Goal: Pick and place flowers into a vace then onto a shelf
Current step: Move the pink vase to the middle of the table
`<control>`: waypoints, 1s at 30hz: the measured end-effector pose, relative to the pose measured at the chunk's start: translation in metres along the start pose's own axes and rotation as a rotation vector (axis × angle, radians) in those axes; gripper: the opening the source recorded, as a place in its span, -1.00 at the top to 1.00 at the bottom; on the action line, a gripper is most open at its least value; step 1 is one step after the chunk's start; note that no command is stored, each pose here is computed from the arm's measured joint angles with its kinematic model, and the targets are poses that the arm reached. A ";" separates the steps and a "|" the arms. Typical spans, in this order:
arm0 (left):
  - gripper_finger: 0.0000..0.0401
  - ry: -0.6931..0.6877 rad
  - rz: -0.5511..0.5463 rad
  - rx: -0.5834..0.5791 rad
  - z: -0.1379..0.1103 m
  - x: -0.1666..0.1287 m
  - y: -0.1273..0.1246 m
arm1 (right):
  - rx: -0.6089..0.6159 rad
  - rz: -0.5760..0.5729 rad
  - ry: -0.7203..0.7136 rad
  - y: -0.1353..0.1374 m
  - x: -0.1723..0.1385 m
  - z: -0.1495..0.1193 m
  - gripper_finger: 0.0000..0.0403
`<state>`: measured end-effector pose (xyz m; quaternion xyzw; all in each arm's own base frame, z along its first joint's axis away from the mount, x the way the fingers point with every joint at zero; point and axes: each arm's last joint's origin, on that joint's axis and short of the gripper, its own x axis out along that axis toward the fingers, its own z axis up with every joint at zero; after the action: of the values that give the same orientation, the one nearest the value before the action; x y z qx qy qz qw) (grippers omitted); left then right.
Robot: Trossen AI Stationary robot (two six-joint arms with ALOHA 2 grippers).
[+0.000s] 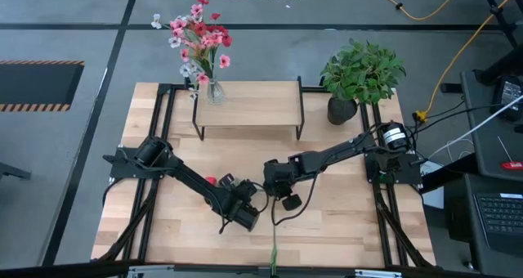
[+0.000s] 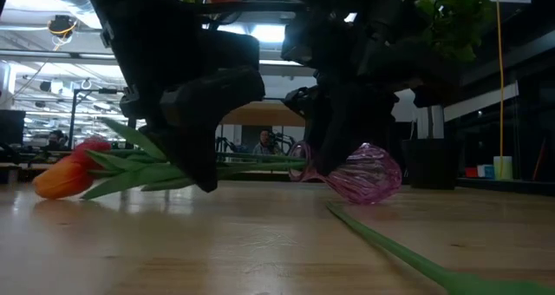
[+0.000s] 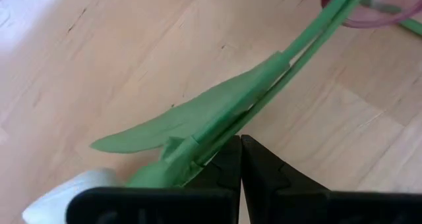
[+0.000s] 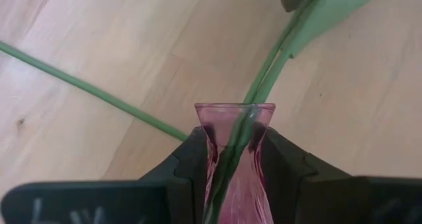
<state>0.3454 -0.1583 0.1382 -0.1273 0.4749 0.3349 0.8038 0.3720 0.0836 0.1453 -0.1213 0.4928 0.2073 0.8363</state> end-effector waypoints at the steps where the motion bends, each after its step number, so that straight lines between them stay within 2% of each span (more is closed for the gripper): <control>1: 0.99 -0.002 0.000 0.000 0.000 0.000 0.000 | -0.001 0.002 -0.001 0.001 0.000 0.000 0.48; 12: 0.99 -0.067 -0.015 0.059 0.004 -0.001 -0.004 | -0.004 -0.006 -0.054 0.001 0.000 0.006 0.48; 22: 0.99 -0.129 -0.008 0.171 0.020 -0.017 -0.012 | 0.012 -0.016 -0.075 0.000 0.000 0.008 0.48; 30: 0.99 -0.161 0.039 0.202 0.029 -0.028 -0.012 | 0.000 -0.041 -0.124 0.001 -0.019 0.013 0.49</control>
<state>0.3634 -0.1637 0.1753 -0.0091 0.4424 0.3101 0.8415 0.3737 0.0851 0.1685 -0.1181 0.4376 0.1973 0.8693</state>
